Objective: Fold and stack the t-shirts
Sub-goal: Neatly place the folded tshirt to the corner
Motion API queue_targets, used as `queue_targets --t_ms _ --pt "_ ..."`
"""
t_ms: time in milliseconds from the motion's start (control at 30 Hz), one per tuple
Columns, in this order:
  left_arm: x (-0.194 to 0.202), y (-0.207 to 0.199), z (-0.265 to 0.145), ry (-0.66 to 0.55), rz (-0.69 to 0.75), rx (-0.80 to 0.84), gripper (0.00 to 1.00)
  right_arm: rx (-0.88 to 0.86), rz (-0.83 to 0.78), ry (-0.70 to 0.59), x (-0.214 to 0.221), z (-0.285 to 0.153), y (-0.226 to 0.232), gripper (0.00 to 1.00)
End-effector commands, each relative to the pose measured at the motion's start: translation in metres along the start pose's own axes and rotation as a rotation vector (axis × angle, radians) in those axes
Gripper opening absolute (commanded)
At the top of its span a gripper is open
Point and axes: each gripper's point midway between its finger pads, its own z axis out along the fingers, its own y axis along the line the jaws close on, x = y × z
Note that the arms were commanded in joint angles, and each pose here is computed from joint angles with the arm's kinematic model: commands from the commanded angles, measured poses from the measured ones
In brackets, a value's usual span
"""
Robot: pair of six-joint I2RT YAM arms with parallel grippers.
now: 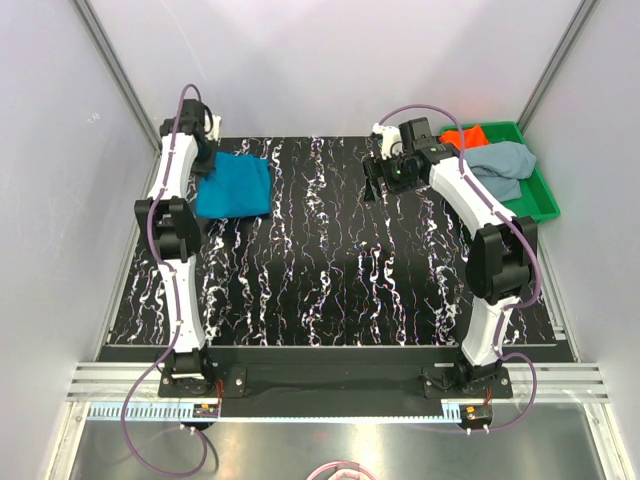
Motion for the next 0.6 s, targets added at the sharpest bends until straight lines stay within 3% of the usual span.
queue_targets --t_ms 0,567 --pt "-0.012 0.06 -0.014 -0.012 0.079 -0.231 0.0 0.016 -0.032 -0.105 -0.031 -0.023 -0.002 0.87" --pt "-0.013 0.162 0.0 -0.011 0.087 -0.566 0.0 0.036 -0.031 -0.101 -0.02 -0.035 -0.004 0.87"
